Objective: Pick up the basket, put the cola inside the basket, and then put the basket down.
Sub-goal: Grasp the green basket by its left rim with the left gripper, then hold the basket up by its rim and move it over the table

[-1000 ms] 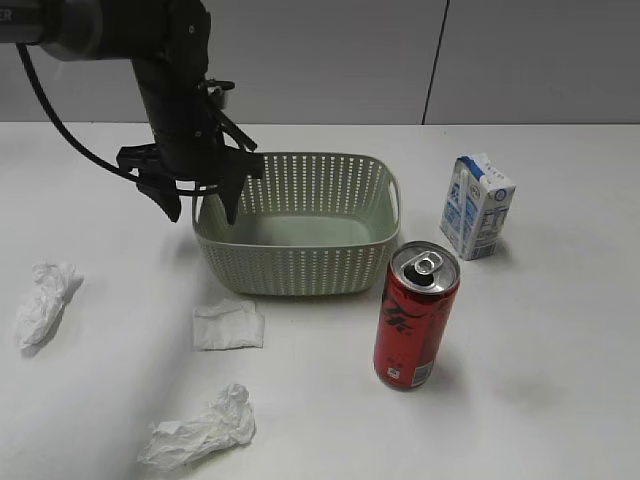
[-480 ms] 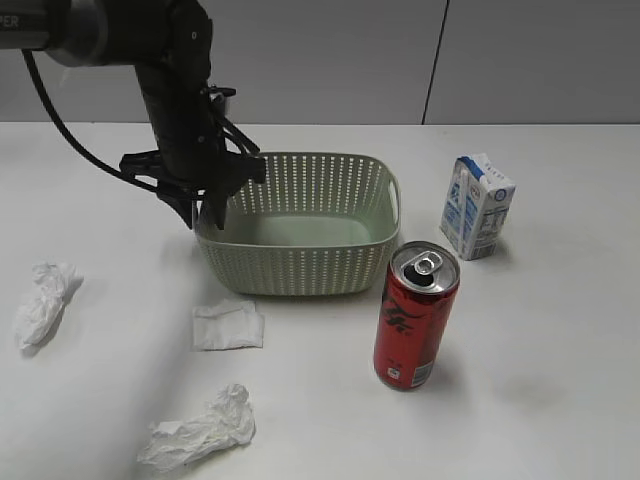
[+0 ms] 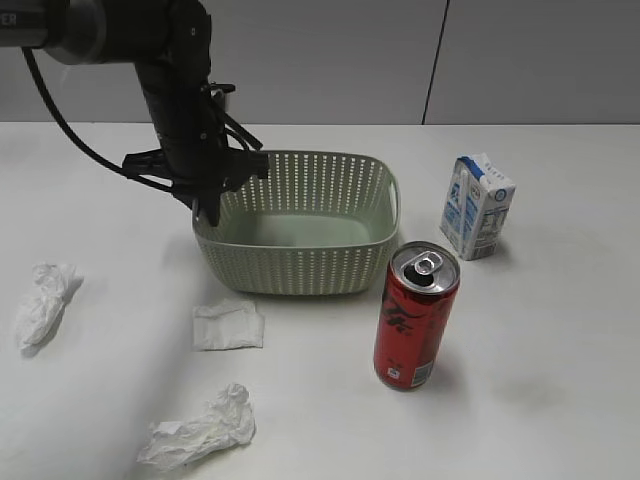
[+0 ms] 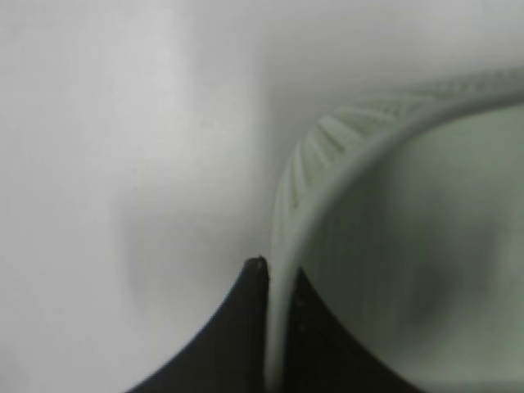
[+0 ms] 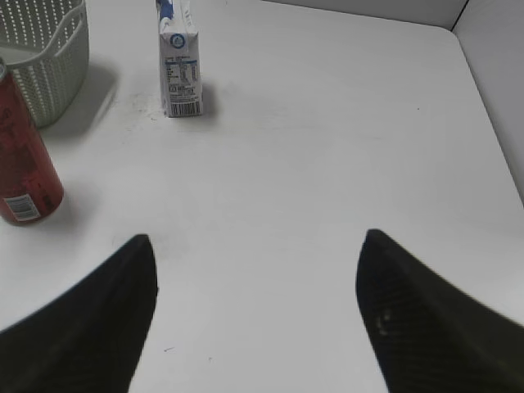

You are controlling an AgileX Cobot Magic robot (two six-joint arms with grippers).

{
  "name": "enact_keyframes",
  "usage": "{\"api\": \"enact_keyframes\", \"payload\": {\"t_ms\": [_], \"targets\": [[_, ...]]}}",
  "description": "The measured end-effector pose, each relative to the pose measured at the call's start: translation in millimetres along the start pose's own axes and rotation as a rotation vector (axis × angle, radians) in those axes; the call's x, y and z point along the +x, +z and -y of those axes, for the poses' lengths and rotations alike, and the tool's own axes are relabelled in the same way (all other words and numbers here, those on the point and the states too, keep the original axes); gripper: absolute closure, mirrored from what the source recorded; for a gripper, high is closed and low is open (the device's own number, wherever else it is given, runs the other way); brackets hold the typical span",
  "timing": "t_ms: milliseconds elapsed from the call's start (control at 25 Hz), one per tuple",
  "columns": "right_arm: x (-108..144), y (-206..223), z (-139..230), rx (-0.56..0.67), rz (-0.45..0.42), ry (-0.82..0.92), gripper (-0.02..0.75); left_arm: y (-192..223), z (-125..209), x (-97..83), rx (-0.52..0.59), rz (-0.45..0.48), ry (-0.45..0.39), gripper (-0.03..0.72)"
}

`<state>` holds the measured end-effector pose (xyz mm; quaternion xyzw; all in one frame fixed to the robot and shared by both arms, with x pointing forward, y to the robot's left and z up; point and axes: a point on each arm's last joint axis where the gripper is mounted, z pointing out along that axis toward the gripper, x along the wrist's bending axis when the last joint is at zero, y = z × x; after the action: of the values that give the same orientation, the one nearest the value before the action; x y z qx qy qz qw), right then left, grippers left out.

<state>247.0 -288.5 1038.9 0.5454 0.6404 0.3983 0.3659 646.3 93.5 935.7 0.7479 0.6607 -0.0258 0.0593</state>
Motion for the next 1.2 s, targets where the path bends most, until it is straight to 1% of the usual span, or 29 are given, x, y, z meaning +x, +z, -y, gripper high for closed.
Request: {"api": "enact_keyframes", "payload": {"t_ms": [280,360,520,640,760,880,1000,1200], "targets": [[0.0,0.0,0.0,0.0,0.0,0.0,0.165,-5.6,0.7,1.0,0.008,0.019,-0.018,0.69],[0.0,0.0,0.0,0.0,0.0,0.0,0.165,-11.7,1.4,3.6,0.012,0.024,-0.026,0.69],[0.8,-3.1,-7.1,-0.005,-0.011,0.006,0.165,-27.0,0.5,16.1,0.005,0.024,-0.051,0.69],[2.4,1.9,-19.9,0.066,-0.053,0.039,0.165,-38.2,-2.6,28.8,-0.017,0.033,-0.073,0.69],[4.1,12.2,-38.2,0.174,-0.108,0.083,0.165,-44.9,-4.7,42.5,-0.02,0.038,-0.075,0.69],[5.4,27.5,-60.1,0.313,-0.172,0.116,0.165,-47.3,-6.3,52.8,-0.013,0.053,-0.088,0.69],[6.9,51.0,-83.1,0.451,-0.25,0.132,0.165,-48.8,-7.4,57.5,-0.015,0.065,-0.09,0.69],[13.3,87.9,-123.8,0.553,-0.345,0.152,0.165,-50.6,-7.5,56.5,-0.024,0.071,-0.082,0.69]]}}
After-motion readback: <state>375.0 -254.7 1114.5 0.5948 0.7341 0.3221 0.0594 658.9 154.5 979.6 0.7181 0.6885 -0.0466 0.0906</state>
